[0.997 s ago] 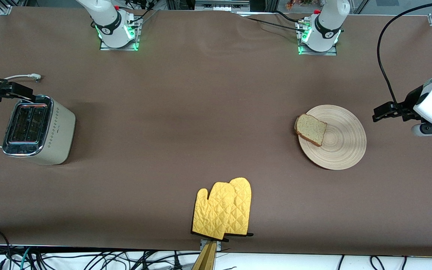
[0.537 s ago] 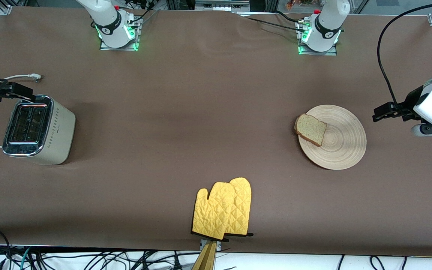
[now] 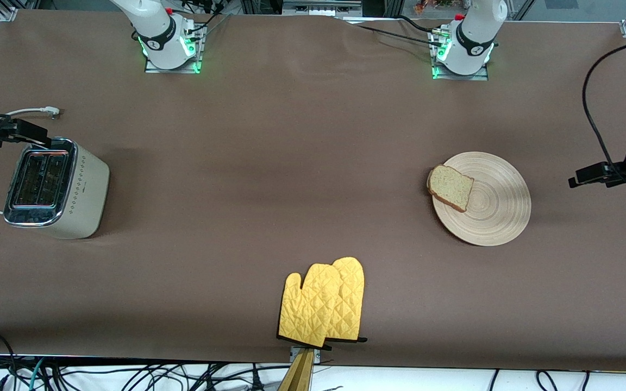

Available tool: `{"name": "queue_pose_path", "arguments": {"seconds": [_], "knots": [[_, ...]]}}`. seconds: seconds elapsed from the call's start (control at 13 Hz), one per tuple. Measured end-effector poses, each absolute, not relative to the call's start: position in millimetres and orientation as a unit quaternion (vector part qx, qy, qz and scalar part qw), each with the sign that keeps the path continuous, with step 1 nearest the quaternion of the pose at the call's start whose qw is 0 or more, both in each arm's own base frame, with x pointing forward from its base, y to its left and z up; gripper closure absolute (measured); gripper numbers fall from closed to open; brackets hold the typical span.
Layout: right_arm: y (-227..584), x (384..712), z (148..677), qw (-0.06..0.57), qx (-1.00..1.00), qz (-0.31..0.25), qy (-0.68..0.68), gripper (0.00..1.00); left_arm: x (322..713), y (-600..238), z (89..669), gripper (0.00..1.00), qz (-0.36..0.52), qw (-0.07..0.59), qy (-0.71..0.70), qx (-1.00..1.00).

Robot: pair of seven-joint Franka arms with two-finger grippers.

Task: Move plate and put bread in toaster
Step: 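Lower the left gripper toward the rim of the wooden plate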

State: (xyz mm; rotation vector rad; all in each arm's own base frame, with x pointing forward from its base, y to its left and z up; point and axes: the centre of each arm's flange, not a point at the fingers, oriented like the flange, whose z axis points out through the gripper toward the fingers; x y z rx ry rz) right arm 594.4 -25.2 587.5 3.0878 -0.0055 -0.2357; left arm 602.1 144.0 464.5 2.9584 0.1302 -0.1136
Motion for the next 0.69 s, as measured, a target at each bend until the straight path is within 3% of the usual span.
{"name": "queue_pose_path", "arguments": {"seconds": [0.69], "knots": [[-25.2, 595.8, 588.3, 0.023, 0.997, -0.07, -0.002, 0.0, 605.1, 209.9, 357.3, 0.0, -0.055, 0.166, 0.019, 0.984]]}}
